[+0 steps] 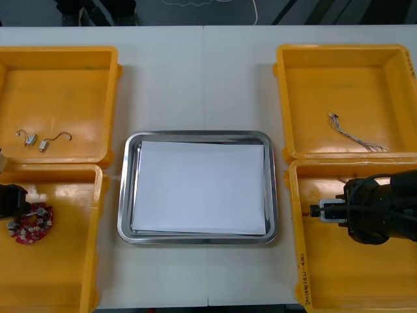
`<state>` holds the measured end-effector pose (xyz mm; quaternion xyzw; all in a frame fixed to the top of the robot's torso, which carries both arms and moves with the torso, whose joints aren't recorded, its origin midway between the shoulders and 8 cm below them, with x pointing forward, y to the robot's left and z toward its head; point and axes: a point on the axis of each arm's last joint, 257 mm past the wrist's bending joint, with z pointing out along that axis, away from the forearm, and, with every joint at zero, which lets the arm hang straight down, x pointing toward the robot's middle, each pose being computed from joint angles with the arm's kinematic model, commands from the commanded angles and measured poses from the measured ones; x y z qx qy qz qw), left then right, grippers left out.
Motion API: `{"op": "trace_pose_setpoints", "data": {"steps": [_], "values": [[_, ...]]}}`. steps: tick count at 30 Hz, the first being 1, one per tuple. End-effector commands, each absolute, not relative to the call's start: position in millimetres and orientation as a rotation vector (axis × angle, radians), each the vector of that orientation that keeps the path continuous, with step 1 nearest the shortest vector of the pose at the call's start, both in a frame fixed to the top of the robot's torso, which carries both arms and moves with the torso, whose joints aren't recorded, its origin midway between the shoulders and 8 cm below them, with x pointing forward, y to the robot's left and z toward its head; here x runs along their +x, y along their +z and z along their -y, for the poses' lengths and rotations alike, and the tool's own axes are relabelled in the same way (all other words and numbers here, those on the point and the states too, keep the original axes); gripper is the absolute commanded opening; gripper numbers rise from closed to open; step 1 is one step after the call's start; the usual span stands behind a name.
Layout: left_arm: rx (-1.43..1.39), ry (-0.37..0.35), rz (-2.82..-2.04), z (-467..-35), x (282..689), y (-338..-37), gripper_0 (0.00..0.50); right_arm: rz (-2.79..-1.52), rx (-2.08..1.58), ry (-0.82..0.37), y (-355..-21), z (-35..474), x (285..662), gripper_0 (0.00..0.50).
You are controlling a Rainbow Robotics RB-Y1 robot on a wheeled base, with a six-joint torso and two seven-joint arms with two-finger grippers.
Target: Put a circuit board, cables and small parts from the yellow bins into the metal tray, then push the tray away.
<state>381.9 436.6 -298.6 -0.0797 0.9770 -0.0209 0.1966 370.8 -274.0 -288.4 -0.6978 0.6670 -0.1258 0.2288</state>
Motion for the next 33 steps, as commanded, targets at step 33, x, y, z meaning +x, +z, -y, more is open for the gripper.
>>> {"op": "trace_pose_setpoints", "data": {"steps": [33], "values": [[-0.017, 0.018, -2.721, -425.5, 348.9, -217.2, 0.000, -1.808, -1.970, -0.370, -312.8, 286.9, 381.9, 0.500]]}}
